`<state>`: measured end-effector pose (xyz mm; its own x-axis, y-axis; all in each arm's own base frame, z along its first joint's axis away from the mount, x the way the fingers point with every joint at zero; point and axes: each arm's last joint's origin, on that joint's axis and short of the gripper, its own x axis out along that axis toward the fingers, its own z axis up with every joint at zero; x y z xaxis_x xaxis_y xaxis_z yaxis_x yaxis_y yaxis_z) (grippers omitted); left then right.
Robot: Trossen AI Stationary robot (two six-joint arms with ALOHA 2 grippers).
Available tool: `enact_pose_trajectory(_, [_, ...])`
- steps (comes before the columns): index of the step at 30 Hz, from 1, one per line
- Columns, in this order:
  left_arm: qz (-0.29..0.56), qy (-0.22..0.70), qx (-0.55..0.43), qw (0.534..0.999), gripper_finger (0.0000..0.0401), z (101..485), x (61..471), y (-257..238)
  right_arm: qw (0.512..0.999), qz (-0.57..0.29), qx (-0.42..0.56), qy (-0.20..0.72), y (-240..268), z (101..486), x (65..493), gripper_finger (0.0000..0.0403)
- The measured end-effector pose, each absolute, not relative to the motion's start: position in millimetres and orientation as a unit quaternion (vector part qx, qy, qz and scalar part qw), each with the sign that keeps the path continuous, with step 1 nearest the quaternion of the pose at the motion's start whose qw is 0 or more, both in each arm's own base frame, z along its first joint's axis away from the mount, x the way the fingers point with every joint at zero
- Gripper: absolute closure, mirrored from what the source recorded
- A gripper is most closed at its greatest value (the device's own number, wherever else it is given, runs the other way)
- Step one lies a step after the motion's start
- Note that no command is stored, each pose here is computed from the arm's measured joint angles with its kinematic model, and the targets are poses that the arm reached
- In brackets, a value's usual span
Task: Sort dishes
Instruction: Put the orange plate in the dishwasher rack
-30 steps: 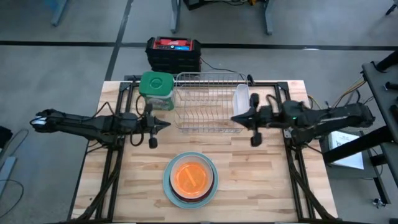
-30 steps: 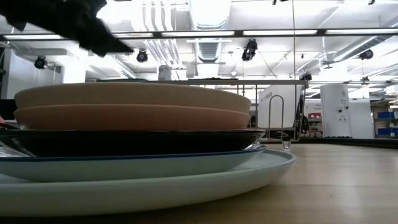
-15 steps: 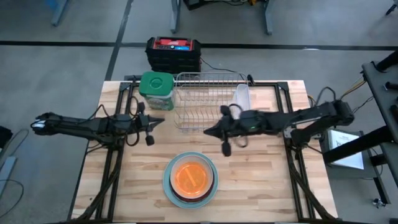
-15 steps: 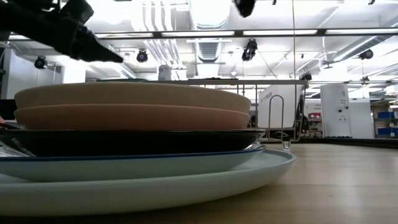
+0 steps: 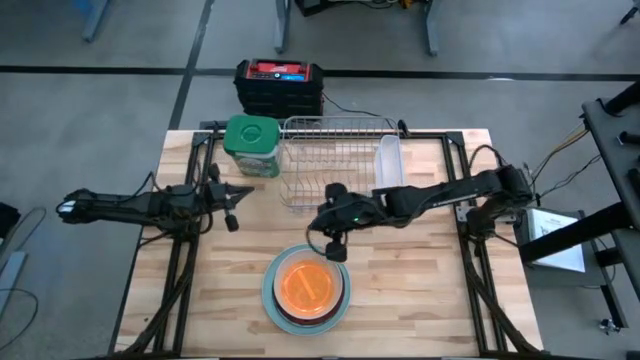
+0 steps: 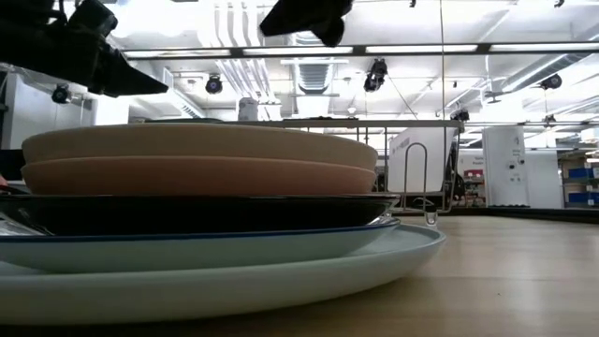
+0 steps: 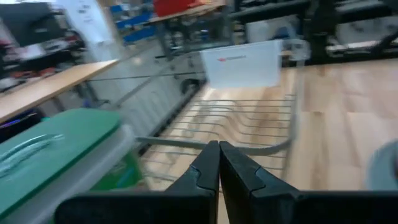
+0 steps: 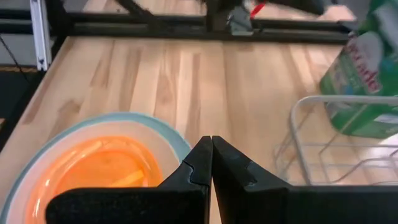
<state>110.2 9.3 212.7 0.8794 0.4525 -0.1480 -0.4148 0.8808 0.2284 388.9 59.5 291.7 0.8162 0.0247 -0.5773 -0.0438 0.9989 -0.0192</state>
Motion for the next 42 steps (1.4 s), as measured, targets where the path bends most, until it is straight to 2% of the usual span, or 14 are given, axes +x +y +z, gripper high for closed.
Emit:
enact_pose_trajectory(7, [0.272, 0.118, 0.102, 0.949, 0.0401, 200.7, 107.7, 11.9, 0.945, 0.015, 0.001, 0.327, 63.0, 269.1, 409.0, 0.0403])
enact_pose_trajectory(14, [0.371, 0.141, 0.124, 0.91, 0.0401, 189.0, 104.9, 16.8, 0.93, 0.05, 0.013, 0.364, 73.7, 237.2, 426.2, 0.0403])
enact_pose_trajectory(23, [0.369, 0.135, 0.105, 0.913, 0.0401, 189.8, 106.6, 16.5, 0.921, 0.083, -0.039, 0.379, 95.9, 215.5, 439.0, 0.0403])
enact_pose_trajectory(29, [0.371, 0.131, 0.079, 0.916, 0.0401, 188.5, 108.1, 16.3, 0.919, 0.045, -0.086, 0.381, 107.3, 205.0, 439.7, 0.0403])
enact_pose_trajectory(36, [0.355, 0.14, 0.074, 0.921, 0.0401, 186.1, 111.1, 15.5, 0.922, 0.043, -0.067, 0.38, 114.1, 205.6, 438.0, 0.0402])
enact_pose_trajectory(42, [0.357, 0.14, 0.064, 0.921, 0.0401, 185.2, 112.4, 15.5, 0.923, 0.009, -0.085, 0.375, 123.4, 198.4, 438.3, 0.0362])
